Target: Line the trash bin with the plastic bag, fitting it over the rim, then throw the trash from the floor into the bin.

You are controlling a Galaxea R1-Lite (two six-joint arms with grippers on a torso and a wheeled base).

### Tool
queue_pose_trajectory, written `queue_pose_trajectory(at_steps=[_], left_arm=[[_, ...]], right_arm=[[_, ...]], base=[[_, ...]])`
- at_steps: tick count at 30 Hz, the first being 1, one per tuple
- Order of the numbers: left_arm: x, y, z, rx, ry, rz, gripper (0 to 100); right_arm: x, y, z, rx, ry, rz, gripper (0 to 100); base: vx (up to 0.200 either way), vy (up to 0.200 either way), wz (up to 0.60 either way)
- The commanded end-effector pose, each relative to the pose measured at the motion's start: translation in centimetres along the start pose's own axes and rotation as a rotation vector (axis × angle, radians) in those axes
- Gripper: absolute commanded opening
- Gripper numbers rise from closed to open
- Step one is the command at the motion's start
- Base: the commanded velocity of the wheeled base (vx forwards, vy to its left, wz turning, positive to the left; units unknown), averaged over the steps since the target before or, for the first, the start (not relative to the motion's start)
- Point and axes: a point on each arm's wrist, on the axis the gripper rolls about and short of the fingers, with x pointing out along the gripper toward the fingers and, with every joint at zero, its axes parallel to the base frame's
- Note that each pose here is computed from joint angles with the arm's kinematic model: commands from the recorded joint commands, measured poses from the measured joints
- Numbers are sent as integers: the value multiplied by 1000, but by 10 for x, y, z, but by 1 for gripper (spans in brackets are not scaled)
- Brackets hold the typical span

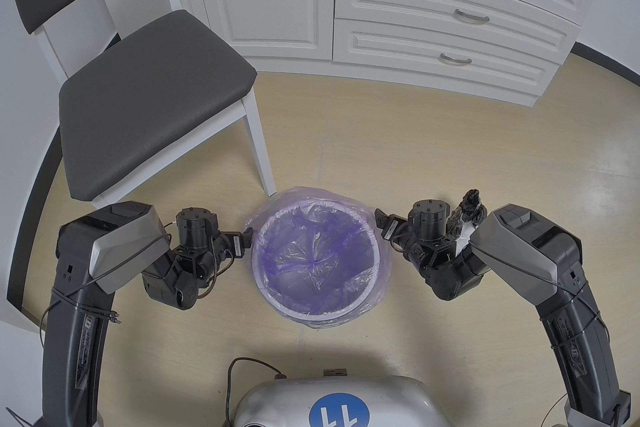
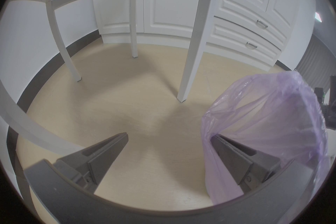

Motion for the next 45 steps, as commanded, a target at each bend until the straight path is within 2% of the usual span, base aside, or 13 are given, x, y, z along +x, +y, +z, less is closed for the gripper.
queue_pose_trajectory(at_steps=[1,6,11,15,18,20,22,27,30,34,37,40,45], left_arm=[[5,1,-15,9,39,16,100],[2,4,-24,36,143,33,100],[1,5,-20,39,131,36,100],[-6,5,-3,28,101,29,100],[-23,5,22,22,48,11,100],[-35,4,33,25,30,2,100],[-67,2,55,35,27,-73,100],[-109,4,70,109,74,-172,100],[-122,12,68,168,119,-168,100],[-149,23,59,282,169,-286,100],[-164,23,53,347,181,-374,100],[-171,20,42,377,216,-407,100],[-164,2,-1,387,343,-471,100]], right_arm=[[2,-6,-12,-23,31,-17,100],[2,-10,-18,-59,77,-60,100],[2,-10,-13,-58,68,-65,100],[-2,-7,-1,-52,46,-58,100],[-15,-1,26,-56,20,-56,100],[-25,-2,37,-102,22,-62,100],[-51,-9,58,-248,49,-76,100],[-85,-16,71,-396,108,-81,100],[-96,-19,70,-448,141,-66,100],[-106,-25,61,-521,192,-50,100],[-105,-26,58,-527,200,-50,100],[-105,-27,54,-529,209,-50,100],[-100,-28,45,-534,226,-51,100]], base=[[0,0,0],[0,0,0],[0,0,0],[0,0,0],[0,0,0],[0,0,0],[0,0,0],[0,0,0],[0,0,0],[0,0,0],[0,0,0],[0,0,0],[0,0,0]])
